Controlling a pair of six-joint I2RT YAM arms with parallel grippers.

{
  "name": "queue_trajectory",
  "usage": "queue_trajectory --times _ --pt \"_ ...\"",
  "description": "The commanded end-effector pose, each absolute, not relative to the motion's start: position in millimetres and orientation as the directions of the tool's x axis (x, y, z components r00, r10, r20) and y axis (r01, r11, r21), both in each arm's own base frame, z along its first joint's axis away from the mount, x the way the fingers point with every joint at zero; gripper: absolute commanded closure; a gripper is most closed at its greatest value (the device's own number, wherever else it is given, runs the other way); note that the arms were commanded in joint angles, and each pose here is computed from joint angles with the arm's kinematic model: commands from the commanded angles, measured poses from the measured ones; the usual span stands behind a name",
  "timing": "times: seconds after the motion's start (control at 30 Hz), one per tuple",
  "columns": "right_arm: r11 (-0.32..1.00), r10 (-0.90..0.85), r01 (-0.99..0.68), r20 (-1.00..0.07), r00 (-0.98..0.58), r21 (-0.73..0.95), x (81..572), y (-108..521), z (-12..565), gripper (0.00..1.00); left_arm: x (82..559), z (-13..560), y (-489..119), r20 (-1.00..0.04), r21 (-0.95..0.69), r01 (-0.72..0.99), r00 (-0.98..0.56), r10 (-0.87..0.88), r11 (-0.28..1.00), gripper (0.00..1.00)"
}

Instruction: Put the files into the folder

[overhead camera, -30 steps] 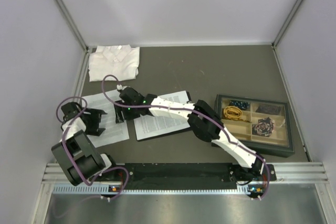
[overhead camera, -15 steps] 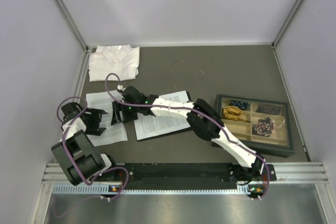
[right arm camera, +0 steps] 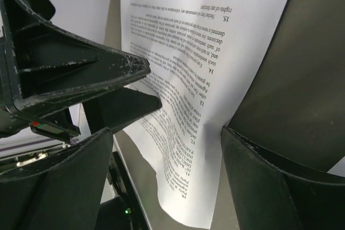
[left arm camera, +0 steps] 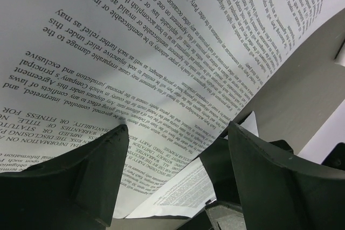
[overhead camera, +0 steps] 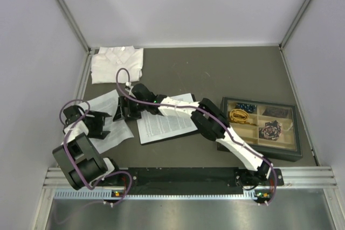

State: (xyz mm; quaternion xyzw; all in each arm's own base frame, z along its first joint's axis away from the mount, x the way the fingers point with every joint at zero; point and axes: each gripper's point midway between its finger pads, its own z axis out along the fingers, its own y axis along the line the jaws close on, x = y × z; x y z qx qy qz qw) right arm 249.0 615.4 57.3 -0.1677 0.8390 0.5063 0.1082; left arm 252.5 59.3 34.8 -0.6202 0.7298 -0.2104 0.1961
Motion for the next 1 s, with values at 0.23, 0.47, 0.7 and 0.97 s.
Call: queue_trajectory --times 0.23,0.47,0.7,0.97 --pt "0.366 -0.152 -0.353 -0.319 -0.935 0.861 244 625 44 0.21 228 3 32 0.121 -0.476 -0.876 -0.153 -0.981 0.078 0.20" --pt "0.308 -0.137 -0.362 -0.335 -0.932 0.880 233 609 74 0.26 227 3 26 0.151 -0.485 -0.872 -0.151 -0.977 0.060 0.20" --pt "0.324 -0.124 -0.386 -0.365 -0.923 0.864 244 596 79 0.35 232 16 31 0.120 -0.503 -0.860 -0.165 -0.979 0.084 0.20" --pt "0.420 -0.219 -0.486 -0.435 -0.874 0.766 249 588 70 0.95 252 65 56 -0.104 -0.581 -0.778 -0.222 -0.970 0.240 0.17"
